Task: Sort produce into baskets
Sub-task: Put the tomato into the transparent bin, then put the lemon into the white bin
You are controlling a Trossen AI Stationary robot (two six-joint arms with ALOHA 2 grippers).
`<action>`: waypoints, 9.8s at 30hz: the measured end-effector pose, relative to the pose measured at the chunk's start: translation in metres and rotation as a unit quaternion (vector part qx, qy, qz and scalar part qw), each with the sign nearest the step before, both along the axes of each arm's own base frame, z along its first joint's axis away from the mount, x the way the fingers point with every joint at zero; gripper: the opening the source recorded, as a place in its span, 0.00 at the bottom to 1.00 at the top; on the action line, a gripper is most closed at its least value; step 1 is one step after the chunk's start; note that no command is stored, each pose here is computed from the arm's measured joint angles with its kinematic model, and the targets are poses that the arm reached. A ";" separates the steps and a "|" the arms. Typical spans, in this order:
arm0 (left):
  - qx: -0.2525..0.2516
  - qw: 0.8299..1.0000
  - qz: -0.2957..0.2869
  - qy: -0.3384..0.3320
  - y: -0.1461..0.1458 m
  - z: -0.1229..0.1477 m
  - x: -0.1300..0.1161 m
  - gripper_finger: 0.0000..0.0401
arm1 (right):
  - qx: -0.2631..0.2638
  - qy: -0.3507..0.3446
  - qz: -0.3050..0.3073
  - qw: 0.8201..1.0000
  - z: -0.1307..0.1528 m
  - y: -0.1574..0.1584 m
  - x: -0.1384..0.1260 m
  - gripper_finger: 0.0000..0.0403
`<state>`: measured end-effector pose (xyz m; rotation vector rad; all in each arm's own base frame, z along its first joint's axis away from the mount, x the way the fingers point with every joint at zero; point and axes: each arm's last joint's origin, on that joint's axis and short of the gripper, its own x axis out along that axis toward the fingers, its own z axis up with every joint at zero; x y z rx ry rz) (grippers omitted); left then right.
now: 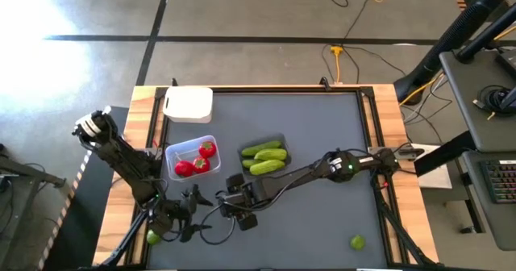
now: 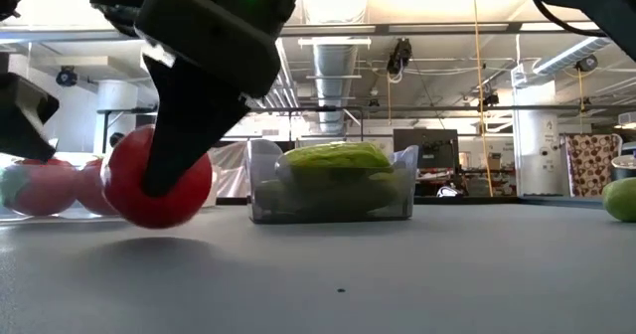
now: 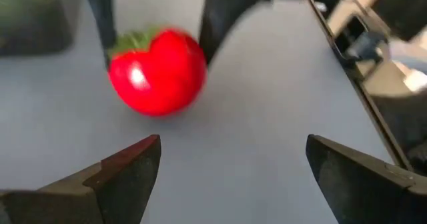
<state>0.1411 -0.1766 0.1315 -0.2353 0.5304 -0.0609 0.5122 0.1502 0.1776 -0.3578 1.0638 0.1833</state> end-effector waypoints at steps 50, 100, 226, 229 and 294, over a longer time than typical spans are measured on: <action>0.225 0.963 0.118 -0.090 -0.004 -0.059 0.051 0.89 | -0.007 -0.034 -0.062 0.997 0.000 0.008 0.001 0.91; 0.129 0.851 0.396 0.321 0.142 0.055 0.002 0.70 | -0.164 0.027 -0.181 0.969 0.035 0.063 -0.078 0.91; 0.205 0.952 0.225 -0.015 0.285 0.075 0.074 0.78 | 0.092 0.020 -0.209 0.973 -0.014 -0.331 -0.066 0.50; 0.204 0.953 0.226 -0.009 0.289 0.064 0.080 0.78 | 0.097 0.041 -0.204 0.973 -0.014 -0.328 -0.062 0.53; 0.277 0.921 0.231 0.149 0.331 0.090 0.100 0.46 | 0.072 -0.067 -0.278 0.955 0.125 -0.251 -0.180 0.84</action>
